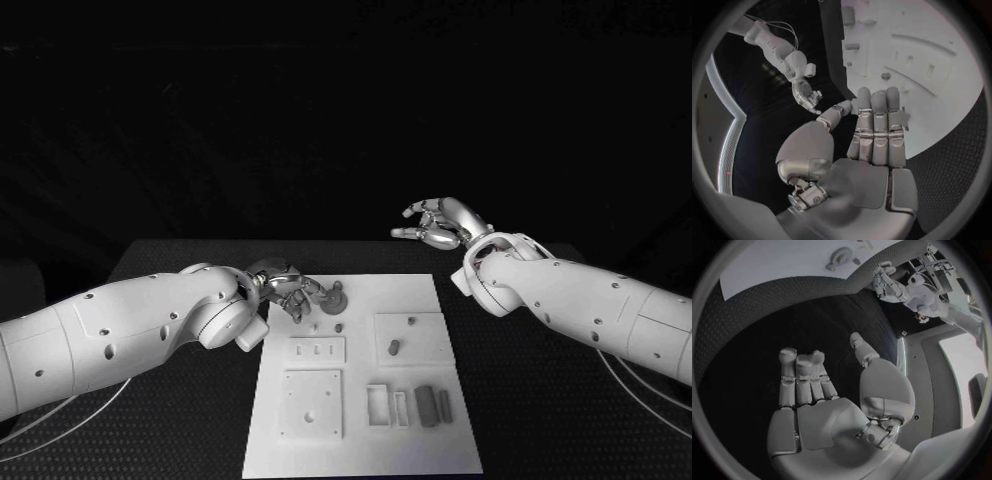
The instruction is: Assemble the parts on the task board
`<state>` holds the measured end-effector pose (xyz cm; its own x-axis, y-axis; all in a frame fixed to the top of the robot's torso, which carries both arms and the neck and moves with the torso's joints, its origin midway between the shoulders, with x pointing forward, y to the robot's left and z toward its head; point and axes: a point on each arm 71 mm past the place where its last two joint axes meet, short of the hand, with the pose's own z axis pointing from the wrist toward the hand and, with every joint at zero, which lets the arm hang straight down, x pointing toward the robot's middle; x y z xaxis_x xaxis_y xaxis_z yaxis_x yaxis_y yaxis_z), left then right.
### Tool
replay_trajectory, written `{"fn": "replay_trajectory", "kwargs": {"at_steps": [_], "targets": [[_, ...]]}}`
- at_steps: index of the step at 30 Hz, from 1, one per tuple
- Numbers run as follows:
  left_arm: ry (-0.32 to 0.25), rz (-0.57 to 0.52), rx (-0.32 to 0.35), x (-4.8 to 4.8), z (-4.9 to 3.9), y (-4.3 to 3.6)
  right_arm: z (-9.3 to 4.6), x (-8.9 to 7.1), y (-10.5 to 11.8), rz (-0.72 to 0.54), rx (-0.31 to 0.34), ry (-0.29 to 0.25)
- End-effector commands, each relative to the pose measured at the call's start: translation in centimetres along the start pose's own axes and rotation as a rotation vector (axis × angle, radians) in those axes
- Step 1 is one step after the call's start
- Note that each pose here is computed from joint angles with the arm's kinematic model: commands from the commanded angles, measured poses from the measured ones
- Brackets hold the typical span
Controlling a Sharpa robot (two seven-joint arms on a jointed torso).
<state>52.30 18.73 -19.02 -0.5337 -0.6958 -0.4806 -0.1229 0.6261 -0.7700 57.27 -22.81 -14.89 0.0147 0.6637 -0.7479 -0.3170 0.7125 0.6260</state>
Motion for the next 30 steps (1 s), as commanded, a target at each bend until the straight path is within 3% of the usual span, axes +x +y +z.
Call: {"fn": "replay_trajectory", "kwargs": {"at_steps": [1,5,7,9,12,19,30], "targets": [[0.027,0.121,-0.087,0.33,-0.04,0.50,0.5,-0.8,-0.8,0.094,0.049,-0.013],[0.100,0.216,-0.175,1.44,-0.17,1.05,0.9,-1.4,-1.3,0.106,0.073,-0.022],[0.111,0.248,-0.206,1.93,-0.25,1.42,1.1,-1.6,-1.4,0.112,0.082,-0.023],[0.109,0.295,-0.225,2.27,-0.23,1.28,1.3,-1.7,-1.5,0.122,0.092,-0.021],[0.088,0.369,-0.231,2.56,-0.21,0.98,1.4,-1.7,-1.7,0.131,0.102,-0.018],[0.107,0.388,-0.269,3.42,-0.11,0.81,1.6,-1.8,-1.8,0.142,0.114,-0.012],[0.128,0.413,-0.284,4.01,0.01,0.91,1.7,-1.6,-1.6,0.144,0.114,0.001]]}}
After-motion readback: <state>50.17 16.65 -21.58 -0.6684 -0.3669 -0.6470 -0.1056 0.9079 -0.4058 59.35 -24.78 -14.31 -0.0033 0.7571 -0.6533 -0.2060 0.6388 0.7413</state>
